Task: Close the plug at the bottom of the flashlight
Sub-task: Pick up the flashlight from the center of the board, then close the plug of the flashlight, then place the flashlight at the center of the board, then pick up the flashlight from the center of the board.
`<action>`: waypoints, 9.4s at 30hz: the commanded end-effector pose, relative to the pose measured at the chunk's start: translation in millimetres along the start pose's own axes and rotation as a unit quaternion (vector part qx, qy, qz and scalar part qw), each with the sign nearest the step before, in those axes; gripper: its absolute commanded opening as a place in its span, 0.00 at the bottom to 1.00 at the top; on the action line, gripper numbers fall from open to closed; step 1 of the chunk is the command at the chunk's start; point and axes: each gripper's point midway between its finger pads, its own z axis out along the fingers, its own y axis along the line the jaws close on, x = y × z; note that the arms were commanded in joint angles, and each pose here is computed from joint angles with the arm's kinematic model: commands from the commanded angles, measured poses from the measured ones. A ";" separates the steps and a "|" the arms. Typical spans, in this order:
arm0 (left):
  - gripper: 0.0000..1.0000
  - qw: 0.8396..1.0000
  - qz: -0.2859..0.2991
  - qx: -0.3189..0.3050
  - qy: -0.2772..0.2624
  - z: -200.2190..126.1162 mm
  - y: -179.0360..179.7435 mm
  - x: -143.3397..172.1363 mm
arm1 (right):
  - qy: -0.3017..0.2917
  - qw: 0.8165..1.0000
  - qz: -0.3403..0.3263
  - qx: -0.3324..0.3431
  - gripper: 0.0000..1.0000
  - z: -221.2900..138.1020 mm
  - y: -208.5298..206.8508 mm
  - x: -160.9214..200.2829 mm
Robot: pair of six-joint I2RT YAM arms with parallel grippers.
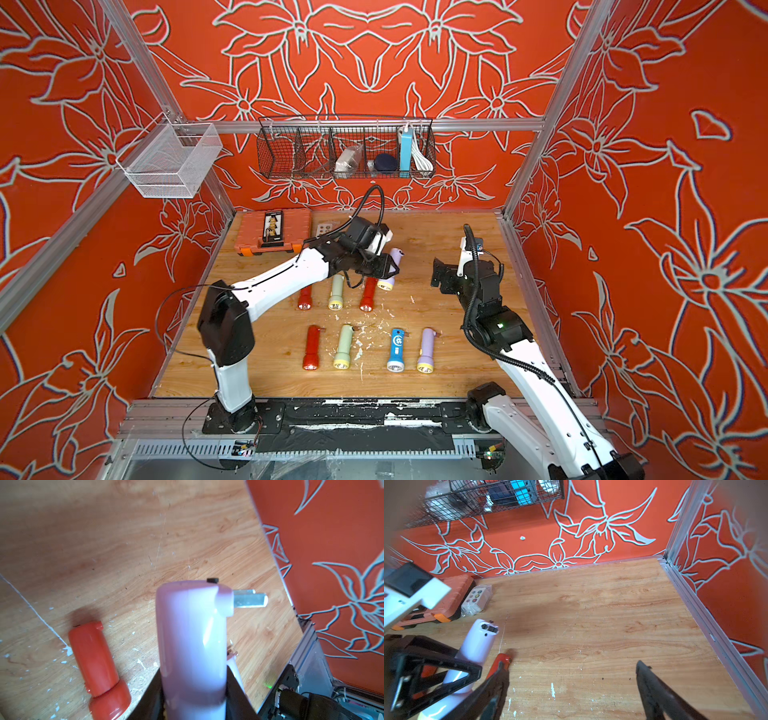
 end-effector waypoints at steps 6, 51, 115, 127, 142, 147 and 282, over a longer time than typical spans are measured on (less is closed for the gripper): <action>0.00 0.989 0.059 0.020 -0.136 -69.4 5.1 -17.6 | -0.009 0.990 -0.023 -0.141 0.96 8.8 59.0 -33.9; 0.00 0.835 0.378 0.176 -0.358 -199.8 -23.0 58.0 | 0.104 0.688 -0.120 -0.708 0.77 -76.5 265.2 -25.9; 0.00 0.807 0.396 0.171 -0.404 -242.2 -36.7 50.8 | 0.289 0.646 -0.099 -0.699 0.07 -63.3 286.5 90.6; 0.00 0.806 0.404 0.192 -0.387 -243.1 -43.7 55.9 | 0.238 0.667 -0.130 -0.694 0.00 -58.7 296.1 60.5; 0.00 0.839 0.379 0.189 -0.343 -234.6 -38.8 63.7 | 0.107 0.758 -0.215 -0.606 0.05 -46.4 273.8 -40.3; 0.00 0.859 0.352 0.179 -0.326 -220.9 -28.4 61.6 | 0.062 0.822 -0.222 -0.522 0.20 -36.8 253.7 -57.3; 0.66 0.949 -0.146 -0.281 -0.002 -151.2 156.4 169.4 | 0.168 0.964 0.062 -0.195 0.98 53.5 89.2 71.5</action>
